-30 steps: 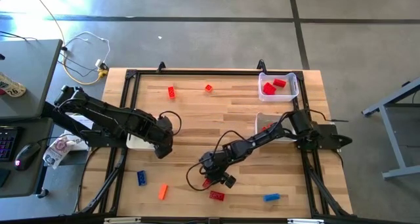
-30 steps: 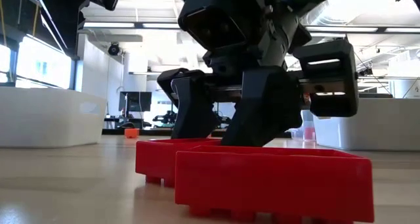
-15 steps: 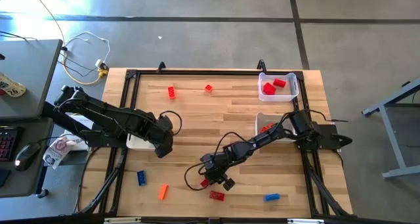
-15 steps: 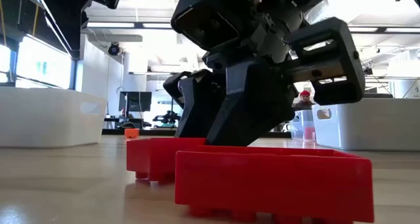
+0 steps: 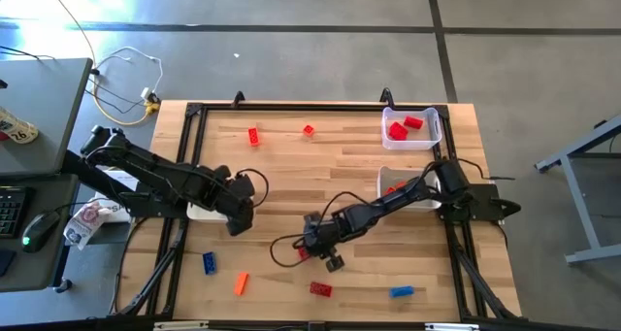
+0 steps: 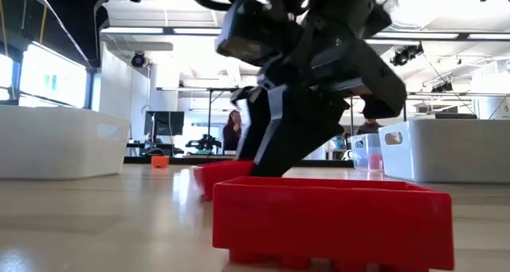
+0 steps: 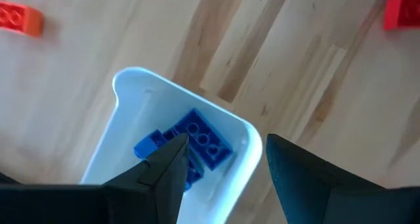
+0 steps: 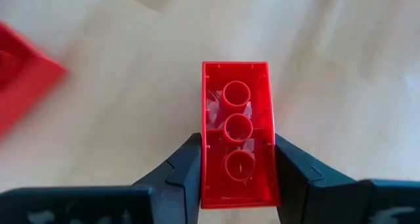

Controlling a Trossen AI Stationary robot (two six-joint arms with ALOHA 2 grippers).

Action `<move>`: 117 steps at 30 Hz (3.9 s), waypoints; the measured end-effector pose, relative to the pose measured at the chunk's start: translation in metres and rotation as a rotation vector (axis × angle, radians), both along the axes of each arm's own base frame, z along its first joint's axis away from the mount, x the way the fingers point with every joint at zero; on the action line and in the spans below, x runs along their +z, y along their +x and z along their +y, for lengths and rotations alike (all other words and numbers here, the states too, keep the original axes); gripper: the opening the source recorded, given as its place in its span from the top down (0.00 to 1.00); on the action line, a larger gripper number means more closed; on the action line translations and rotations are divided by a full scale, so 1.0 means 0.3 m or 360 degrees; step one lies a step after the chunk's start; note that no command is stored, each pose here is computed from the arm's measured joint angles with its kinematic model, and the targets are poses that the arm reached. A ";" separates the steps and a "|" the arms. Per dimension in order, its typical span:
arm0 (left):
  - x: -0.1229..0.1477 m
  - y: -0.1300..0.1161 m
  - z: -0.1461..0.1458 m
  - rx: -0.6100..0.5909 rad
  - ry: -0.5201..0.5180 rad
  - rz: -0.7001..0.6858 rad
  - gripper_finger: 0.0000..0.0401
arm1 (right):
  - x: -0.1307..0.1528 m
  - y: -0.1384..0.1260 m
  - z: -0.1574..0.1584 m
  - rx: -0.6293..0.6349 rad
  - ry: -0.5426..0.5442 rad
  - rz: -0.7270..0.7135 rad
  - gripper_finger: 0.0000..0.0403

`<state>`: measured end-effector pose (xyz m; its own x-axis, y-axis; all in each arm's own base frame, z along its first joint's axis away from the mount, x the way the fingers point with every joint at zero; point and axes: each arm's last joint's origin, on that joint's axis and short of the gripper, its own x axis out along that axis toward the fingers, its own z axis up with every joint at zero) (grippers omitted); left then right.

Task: Sort & place blocks by color
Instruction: Put the red game piece into the transparent bin, then put the orange game piece into the gray bin

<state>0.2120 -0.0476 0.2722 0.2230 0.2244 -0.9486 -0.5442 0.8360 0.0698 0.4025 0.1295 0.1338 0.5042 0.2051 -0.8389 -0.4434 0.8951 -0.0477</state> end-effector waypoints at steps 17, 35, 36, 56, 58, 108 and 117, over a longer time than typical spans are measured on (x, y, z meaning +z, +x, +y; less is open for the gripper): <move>0.026 0.044 0.047 -0.0041 0.0632 -0.0228 0.53 | 0.153 -0.071 -0.175 -0.0490 -0.0465 0.0099 0.71; 0.075 0.113 0.264 0.0011 0.1219 -0.0149 0.53 | 0.297 -0.174 -0.495 -0.1100 -0.0986 0.0239 0.71; 0.078 0.116 0.278 0.0018 0.1232 -0.0151 0.53 | 0.301 -0.183 -0.511 -0.1129 -0.1008 0.0263 0.71; 0.168 0.132 0.570 0.0015 0.1400 -0.0338 0.53 | 0.392 -0.403 -0.819 -0.1791 -0.1231 0.0675 0.71; 0.174 0.125 0.599 0.0008 0.1397 -0.0373 0.53 | 0.393 -0.423 -0.858 -0.1885 -0.1184 0.0703 0.71; 0.085 -0.026 0.730 0.0169 0.0828 -0.0201 0.53 | 0.264 -0.700 -1.262 -0.2328 0.0060 0.1185 0.56; 0.082 -0.021 0.724 0.0144 0.0708 -0.0303 0.53 | 0.265 -0.702 -1.263 -0.2330 0.0034 0.1190 0.55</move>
<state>0.2058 0.1695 0.2967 0.3442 0.6247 -0.7009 -0.6509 0.6968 0.3014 0.1920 -0.2494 0.2133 -0.2233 -0.0387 -0.9740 0.8121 0.5453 -0.2078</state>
